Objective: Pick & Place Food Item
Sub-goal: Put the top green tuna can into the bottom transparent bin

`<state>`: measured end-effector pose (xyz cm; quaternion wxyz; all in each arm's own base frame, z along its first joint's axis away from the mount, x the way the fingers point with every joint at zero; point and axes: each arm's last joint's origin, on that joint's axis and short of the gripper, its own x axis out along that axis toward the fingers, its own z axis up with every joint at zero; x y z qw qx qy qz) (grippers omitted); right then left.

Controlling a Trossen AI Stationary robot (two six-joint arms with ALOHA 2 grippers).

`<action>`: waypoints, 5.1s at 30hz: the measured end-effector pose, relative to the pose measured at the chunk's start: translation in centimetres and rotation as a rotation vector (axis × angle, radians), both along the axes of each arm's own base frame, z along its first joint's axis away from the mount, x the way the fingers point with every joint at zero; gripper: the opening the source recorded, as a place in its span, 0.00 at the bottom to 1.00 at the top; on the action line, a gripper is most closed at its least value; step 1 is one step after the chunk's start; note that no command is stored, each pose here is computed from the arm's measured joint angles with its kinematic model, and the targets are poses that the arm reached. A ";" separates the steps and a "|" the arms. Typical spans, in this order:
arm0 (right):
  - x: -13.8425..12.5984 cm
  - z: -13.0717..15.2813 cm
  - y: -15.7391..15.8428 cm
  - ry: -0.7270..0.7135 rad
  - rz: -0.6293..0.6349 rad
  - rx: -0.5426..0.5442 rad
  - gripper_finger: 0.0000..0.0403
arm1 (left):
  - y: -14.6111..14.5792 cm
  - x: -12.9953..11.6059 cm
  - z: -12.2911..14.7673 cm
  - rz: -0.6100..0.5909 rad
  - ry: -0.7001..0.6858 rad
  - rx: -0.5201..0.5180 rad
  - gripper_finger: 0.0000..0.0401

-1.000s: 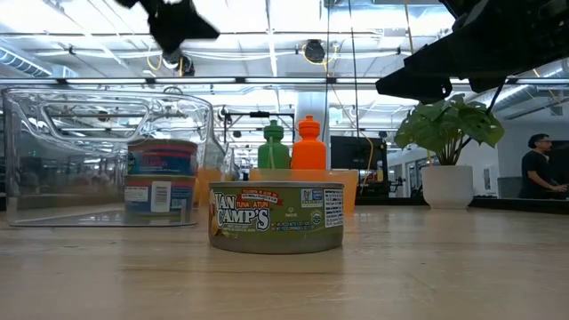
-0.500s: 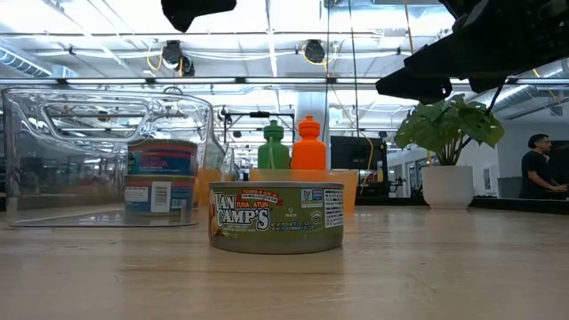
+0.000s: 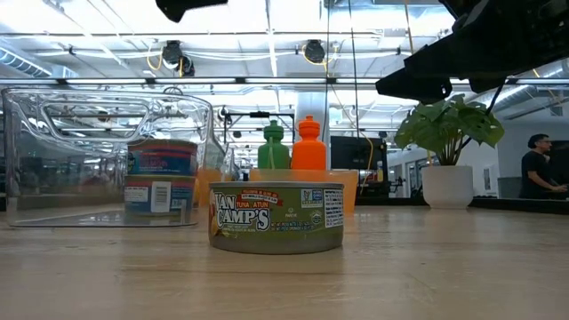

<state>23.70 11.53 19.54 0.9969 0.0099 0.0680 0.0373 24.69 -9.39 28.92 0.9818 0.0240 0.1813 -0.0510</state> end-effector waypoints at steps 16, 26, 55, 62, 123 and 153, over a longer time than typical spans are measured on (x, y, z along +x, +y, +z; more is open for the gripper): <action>0.0 0.0 0.0 0.000 0.000 0.000 0.66 | 2.6 -4.5 -2.3 0.151 -0.113 -0.061 0.76; 0.0 0.0 0.0 0.000 0.000 0.000 0.66 | 3.4 -6.3 -3.6 0.151 -0.196 -0.101 0.76; 0.0 0.0 0.0 0.000 0.000 0.000 0.66 | 2.7 -7.7 -3.4 0.135 -0.184 -0.053 0.76; 0.0 0.0 0.0 0.000 0.000 0.000 0.66 | 2.7 -7.6 -3.4 0.137 -0.182 -0.058 0.76; 0.0 0.0 0.0 0.000 0.000 0.000 0.66 | 0.0 15.1 -11.7 -0.076 0.538 -0.160 0.76; 0.0 0.0 0.0 0.000 0.000 0.000 0.66 | 5.7 13.0 -13.0 0.575 0.725 -0.015 0.76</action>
